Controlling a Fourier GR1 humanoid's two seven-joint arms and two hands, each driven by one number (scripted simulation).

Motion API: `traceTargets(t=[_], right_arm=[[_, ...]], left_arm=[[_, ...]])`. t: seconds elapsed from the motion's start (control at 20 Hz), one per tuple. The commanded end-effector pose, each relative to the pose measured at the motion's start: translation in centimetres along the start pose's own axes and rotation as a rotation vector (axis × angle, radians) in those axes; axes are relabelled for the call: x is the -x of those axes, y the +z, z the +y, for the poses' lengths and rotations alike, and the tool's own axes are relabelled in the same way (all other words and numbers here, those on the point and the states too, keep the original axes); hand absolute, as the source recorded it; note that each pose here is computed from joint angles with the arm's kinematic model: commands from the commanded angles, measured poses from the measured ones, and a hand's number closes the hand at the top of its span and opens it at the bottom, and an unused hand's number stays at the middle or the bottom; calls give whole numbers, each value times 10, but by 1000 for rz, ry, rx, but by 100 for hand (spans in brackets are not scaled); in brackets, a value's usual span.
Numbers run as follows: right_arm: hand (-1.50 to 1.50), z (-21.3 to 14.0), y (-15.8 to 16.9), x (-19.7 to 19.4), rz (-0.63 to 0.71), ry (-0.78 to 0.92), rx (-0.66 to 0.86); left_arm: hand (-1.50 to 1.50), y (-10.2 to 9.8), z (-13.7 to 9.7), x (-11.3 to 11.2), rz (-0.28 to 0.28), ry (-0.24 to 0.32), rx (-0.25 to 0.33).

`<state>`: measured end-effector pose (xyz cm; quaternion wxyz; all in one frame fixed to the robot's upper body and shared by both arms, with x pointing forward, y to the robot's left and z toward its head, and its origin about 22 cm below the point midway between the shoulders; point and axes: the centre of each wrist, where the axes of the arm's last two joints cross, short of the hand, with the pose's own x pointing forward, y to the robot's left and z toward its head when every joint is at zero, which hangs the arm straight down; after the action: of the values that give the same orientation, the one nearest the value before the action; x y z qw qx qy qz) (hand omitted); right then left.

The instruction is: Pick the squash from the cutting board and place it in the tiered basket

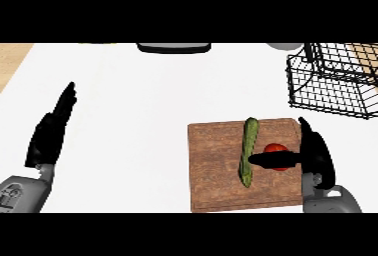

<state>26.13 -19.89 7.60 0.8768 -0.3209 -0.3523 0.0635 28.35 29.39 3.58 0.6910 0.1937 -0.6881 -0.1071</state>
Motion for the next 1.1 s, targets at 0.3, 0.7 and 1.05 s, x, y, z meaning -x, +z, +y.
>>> traceTargets(t=[0.3, 0.7, 1.05], right_arm=[[-150, 18, 15, -23, 177, 151, 49], [-150, 44, 8, -24, 231, 183, 46], [-150, 52, 3, -21, 256, 186, 16]], left_arm=[[0, 9, 1, 11, 24, 13, -12], [0, 5, 18, -3, 6, 2, 26], [0, 0, 2, 3, 3, -1, -7]])
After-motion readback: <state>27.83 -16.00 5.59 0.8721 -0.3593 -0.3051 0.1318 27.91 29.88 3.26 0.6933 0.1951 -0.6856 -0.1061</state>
